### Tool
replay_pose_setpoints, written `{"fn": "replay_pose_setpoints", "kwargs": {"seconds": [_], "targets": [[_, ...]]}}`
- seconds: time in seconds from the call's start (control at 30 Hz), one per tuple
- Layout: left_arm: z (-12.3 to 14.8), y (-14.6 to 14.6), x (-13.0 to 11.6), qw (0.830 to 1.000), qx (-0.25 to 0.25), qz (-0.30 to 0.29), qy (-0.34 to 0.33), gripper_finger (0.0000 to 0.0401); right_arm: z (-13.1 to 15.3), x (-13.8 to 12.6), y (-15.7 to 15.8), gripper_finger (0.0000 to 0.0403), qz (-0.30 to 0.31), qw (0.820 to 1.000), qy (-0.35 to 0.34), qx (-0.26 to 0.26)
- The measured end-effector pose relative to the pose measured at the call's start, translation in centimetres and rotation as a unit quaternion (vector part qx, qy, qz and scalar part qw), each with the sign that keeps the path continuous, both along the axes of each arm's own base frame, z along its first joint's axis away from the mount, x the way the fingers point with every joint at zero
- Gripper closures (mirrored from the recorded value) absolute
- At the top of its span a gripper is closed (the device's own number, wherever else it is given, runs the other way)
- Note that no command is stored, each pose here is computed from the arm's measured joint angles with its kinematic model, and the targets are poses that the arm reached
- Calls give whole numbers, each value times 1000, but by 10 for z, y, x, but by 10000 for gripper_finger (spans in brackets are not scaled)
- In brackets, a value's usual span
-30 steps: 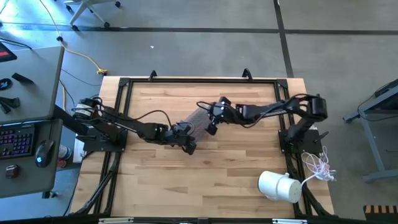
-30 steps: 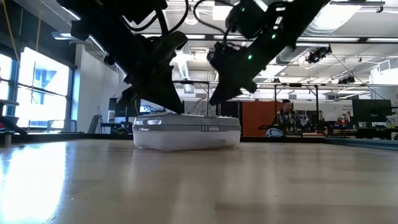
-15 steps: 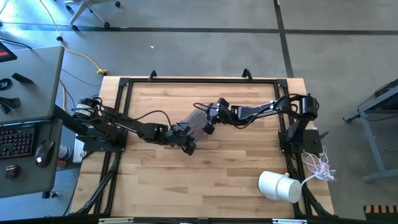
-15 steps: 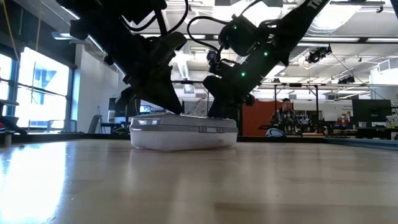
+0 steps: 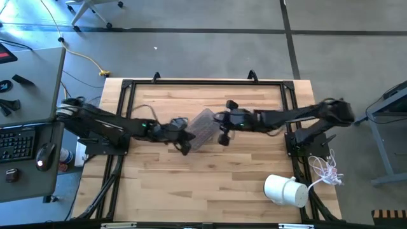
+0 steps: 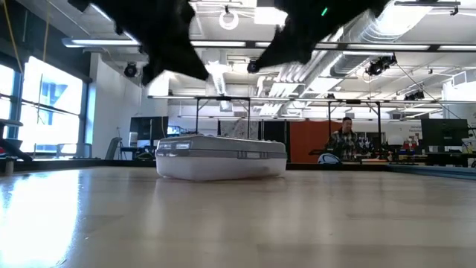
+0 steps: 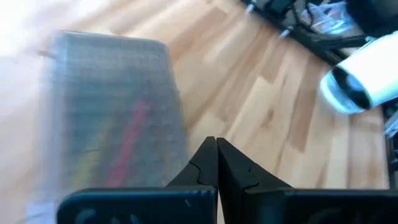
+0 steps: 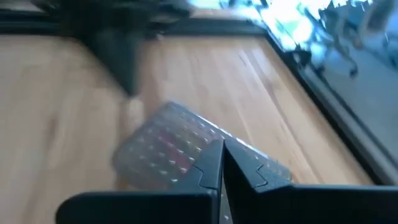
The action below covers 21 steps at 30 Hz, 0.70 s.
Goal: Pick & place school supplies into a supply box
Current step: Return to Home Position
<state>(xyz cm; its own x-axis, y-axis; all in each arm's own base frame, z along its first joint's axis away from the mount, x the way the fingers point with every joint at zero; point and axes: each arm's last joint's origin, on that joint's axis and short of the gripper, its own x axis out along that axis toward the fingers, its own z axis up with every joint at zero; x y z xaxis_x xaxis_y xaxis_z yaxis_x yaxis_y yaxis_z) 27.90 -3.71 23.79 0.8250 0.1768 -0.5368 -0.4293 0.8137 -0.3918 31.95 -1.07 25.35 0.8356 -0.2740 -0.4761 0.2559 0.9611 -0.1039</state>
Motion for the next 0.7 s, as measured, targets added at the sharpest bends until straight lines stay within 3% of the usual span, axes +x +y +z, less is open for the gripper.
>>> {"fn": "replay_pose_setpoints", "kwargs": {"seconds": [0.17,0.3,0.47,0.53,0.7], "targets": [[44,10,-49,999,49,7,-22,377,39,-38,17,402,46,998,-5,-45],[70,19,-97,995,92,-2,-34,352,59,-75,18,402,50,996,23,-73],[86,28,-151,993,104,-5,-57,320,72,-111,16,402,40,997,34,-56],[89,30,-164,992,103,3,-70,313,77,-120,15,402,24,999,17,-21],[90,38,-189,987,134,59,-70,306,82,-140,15,402,38,999,18,-4]]}}
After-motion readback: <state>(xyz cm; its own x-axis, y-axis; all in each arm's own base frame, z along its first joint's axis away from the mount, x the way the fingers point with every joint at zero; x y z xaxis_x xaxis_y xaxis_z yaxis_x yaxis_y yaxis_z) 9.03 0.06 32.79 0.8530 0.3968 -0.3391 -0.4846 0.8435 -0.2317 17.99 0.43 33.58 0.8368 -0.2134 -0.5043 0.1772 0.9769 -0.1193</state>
